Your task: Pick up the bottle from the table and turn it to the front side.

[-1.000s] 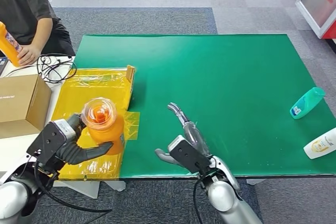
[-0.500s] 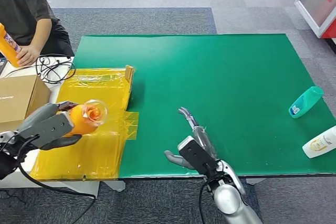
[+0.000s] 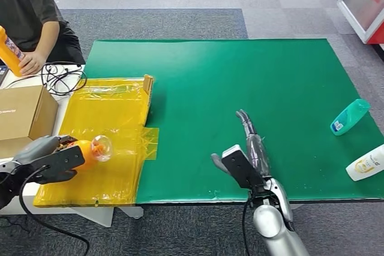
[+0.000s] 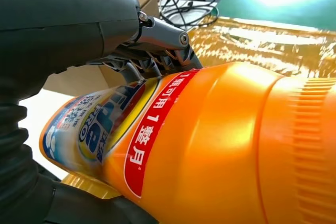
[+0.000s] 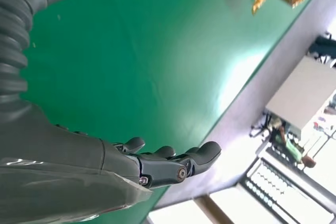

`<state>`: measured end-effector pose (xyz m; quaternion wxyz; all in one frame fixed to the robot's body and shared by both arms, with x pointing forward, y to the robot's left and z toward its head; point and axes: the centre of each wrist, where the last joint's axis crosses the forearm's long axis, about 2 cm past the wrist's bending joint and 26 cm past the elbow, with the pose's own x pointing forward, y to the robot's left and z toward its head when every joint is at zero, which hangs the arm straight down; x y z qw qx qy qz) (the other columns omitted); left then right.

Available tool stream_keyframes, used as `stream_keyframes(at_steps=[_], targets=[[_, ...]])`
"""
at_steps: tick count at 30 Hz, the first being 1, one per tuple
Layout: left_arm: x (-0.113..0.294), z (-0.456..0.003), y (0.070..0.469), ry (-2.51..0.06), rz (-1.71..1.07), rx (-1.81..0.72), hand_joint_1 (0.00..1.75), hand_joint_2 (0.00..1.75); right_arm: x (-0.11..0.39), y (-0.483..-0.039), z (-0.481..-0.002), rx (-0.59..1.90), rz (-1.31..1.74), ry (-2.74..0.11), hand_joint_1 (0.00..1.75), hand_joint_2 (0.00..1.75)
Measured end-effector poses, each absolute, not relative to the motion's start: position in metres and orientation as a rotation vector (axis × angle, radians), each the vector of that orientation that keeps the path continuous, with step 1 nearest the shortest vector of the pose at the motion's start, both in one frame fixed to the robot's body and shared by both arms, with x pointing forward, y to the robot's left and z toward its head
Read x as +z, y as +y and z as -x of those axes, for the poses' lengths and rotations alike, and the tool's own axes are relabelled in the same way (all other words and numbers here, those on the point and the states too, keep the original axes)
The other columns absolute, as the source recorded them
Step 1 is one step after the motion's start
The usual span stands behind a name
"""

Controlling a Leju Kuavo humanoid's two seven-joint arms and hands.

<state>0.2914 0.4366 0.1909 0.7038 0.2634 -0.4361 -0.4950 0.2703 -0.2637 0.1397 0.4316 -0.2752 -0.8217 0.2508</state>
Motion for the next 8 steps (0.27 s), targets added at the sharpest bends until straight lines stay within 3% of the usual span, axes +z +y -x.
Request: stream_keyframes(at_steps=[8], targets=[[0.16,-0.288,0.424,-0.903,-0.616,-1.201,1.75,1.75,0.153,-0.273,-0.277,0.564,0.8,-2.057,0.0,1.75]])
